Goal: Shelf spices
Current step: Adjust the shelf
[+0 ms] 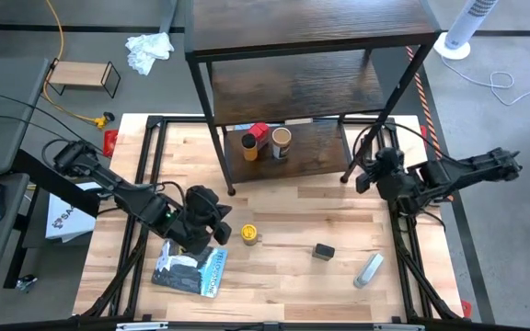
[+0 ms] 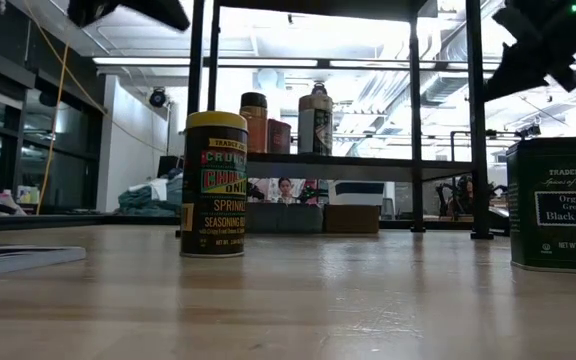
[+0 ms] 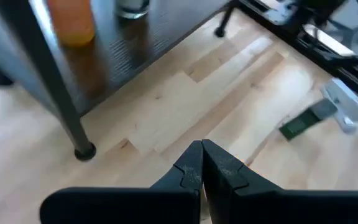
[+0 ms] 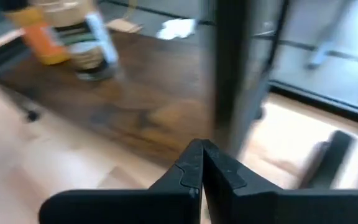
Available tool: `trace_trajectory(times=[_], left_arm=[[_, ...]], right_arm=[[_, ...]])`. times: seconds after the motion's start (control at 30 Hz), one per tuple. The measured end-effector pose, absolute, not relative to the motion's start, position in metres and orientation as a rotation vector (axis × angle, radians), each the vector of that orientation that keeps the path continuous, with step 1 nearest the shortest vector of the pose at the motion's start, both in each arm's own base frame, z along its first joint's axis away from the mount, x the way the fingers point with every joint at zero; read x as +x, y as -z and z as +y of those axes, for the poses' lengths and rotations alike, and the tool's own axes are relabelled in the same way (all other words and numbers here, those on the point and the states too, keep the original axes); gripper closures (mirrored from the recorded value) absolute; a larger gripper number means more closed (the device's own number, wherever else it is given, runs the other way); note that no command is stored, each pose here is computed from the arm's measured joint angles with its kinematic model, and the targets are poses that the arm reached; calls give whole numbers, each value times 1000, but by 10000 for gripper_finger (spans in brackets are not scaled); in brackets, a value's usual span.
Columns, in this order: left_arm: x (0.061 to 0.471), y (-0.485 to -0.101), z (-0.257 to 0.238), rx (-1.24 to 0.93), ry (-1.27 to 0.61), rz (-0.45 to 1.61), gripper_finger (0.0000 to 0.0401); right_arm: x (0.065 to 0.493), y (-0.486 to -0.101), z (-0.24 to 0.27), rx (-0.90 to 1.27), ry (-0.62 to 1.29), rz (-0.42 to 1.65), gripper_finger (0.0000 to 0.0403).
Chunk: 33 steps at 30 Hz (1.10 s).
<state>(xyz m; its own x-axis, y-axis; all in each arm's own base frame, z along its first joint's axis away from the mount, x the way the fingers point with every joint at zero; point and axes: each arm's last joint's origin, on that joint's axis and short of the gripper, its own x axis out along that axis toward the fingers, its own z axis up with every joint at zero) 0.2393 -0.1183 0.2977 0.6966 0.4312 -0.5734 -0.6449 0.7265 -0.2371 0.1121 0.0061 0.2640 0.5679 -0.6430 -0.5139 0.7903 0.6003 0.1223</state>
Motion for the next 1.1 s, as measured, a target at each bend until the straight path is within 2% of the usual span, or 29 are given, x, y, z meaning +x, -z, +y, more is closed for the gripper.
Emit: trace_trajectory(times=[0.07,0.2,0.4,0.53,0.77,1.1], left_arm=[[234,-314,-110,-387,-658,516,401],[218,-333,-80,-279,-926,448,401],[214,-312,-40,-271,-1173,526,401],[223,-298,-20,-299,-1272,386,401],[250,-295,-18,-271,-1118,403,401],[249,-315,-31,-246,-818,489,401]], right_arm=[[117,-267,8,360,798,445,403],[124,-270,11,356,738,431,403],[130,-269,13,354,716,443,403],[135,-270,15,374,671,445,403],[142,-278,21,413,492,425,403],[145,-281,24,419,390,431,403]])
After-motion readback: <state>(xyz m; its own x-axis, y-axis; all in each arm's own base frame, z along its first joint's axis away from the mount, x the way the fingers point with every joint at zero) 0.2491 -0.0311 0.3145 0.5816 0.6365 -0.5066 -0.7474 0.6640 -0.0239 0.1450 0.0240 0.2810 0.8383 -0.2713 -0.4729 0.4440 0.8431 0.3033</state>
